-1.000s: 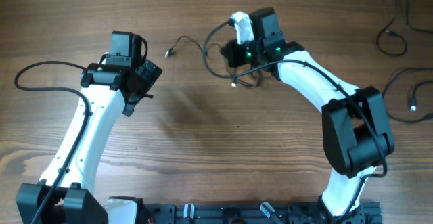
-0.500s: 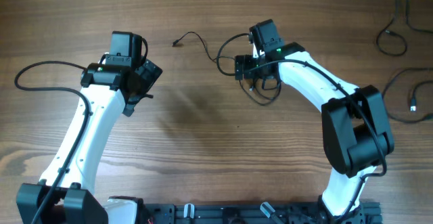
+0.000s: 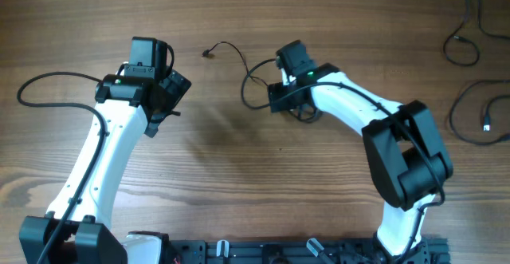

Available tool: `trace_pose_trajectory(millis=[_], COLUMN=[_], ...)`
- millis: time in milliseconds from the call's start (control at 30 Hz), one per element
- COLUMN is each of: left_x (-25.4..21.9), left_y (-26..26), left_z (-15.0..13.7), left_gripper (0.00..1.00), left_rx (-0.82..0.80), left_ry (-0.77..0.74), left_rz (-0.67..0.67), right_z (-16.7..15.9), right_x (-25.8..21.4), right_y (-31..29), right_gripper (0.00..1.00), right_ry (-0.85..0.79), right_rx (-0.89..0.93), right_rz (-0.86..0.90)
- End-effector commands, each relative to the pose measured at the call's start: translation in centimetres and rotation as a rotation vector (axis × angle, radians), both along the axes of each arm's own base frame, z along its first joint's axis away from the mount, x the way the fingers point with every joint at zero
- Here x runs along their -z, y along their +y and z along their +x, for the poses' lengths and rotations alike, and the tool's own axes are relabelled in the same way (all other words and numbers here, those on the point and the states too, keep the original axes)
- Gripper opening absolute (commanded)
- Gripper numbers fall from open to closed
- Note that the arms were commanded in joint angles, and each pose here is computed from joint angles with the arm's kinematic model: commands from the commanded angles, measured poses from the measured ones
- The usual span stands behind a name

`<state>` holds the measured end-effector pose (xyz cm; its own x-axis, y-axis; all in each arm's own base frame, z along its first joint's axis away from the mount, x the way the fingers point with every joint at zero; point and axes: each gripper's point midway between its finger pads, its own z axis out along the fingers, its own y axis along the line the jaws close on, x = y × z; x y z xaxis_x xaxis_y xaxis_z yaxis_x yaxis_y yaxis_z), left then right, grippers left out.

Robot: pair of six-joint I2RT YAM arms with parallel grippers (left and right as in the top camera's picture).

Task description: Untangle cables

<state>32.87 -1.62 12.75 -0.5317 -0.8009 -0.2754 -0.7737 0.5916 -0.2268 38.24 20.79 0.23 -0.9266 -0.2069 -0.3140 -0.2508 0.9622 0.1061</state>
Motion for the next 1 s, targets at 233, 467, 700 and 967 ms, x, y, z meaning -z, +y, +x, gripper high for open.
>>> trace_pose_trajectory(millis=[233, 467, 700, 967], left_x=[-0.5, -0.5, -0.5, -0.5], left_y=[0.2, 0.2, 0.2, 0.2], left_z=[0.2, 0.2, 0.2, 0.2], left_gripper=[1.00, 1.00, 1.00, 1.00], left_rx=[-0.004, -0.004, -0.004, -0.004], left_ry=[-0.015, -0.015, -0.015, -0.015], left_rz=[0.005, 0.005, 0.005, 0.005], right_z=[3.9, 13.7, 16.9, 19.9], right_x=[-2.1, -16.5, -19.9, -11.8], right_y=[-2.3, -14.1, -25.6, -23.5], right_gripper=[0.04, 0.04, 0.04, 0.06], right_ry=[-0.115, -0.487, -0.658, -0.614], right_rx=[-0.063, 0.263, 0.479, 0.115], right_rz=[-0.110, -0.194, -0.187, -0.126])
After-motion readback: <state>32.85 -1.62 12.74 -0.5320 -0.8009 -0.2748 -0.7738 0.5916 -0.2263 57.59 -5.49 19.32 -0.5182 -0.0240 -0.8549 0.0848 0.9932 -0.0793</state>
